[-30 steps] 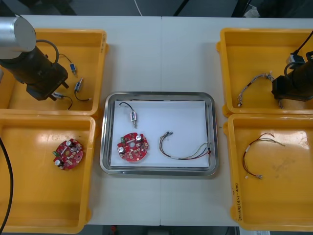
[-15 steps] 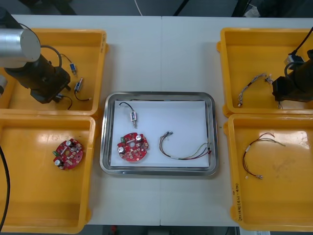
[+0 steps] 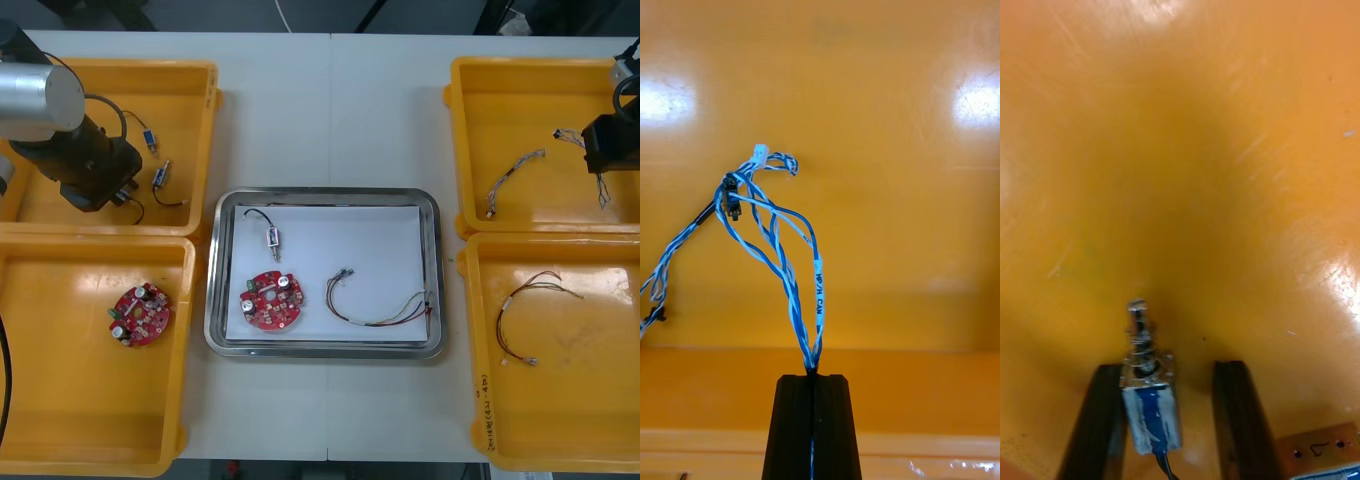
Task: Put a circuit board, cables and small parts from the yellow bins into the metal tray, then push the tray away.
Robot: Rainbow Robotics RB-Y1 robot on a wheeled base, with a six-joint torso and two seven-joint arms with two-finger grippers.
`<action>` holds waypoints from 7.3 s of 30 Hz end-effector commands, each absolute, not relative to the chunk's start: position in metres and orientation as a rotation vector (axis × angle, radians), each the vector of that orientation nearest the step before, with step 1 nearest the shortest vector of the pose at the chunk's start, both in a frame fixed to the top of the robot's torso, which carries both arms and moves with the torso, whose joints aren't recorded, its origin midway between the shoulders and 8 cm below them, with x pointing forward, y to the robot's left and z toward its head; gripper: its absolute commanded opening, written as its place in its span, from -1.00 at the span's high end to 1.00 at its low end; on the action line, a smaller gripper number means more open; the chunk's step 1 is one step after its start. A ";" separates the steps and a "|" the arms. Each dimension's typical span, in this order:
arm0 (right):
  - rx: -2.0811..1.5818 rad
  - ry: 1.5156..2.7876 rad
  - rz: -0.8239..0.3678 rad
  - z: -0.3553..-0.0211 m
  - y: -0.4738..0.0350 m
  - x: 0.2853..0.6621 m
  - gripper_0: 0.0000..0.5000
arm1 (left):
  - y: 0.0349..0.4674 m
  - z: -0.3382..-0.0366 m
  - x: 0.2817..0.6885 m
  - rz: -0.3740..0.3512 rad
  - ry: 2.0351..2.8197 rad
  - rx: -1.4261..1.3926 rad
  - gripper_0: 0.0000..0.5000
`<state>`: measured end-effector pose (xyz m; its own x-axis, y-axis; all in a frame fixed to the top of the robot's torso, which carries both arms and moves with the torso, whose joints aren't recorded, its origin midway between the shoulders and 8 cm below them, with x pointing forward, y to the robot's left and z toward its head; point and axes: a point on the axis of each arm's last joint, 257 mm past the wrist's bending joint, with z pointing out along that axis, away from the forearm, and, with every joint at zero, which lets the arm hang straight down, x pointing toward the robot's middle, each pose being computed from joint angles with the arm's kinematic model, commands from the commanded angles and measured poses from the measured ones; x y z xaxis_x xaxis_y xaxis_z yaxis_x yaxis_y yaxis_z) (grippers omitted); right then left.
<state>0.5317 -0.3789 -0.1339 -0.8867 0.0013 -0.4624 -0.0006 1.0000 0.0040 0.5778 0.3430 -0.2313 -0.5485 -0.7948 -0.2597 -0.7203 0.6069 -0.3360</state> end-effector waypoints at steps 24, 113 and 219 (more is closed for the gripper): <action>-0.429 2.362 -0.046 0.003 -0.282 0.543 1.00 | 0.366 -0.143 0.555 -0.178 2.483 -1.000 1.00; -1.767 1.990 -0.502 -0.219 -0.056 0.497 1.00 | 0.246 -0.074 0.509 -0.034 2.524 -0.192 1.00; -0.395 2.383 -0.261 -0.084 -0.401 0.420 -1.00 | 0.037 -0.201 0.509 -0.180 2.516 -0.220 0.99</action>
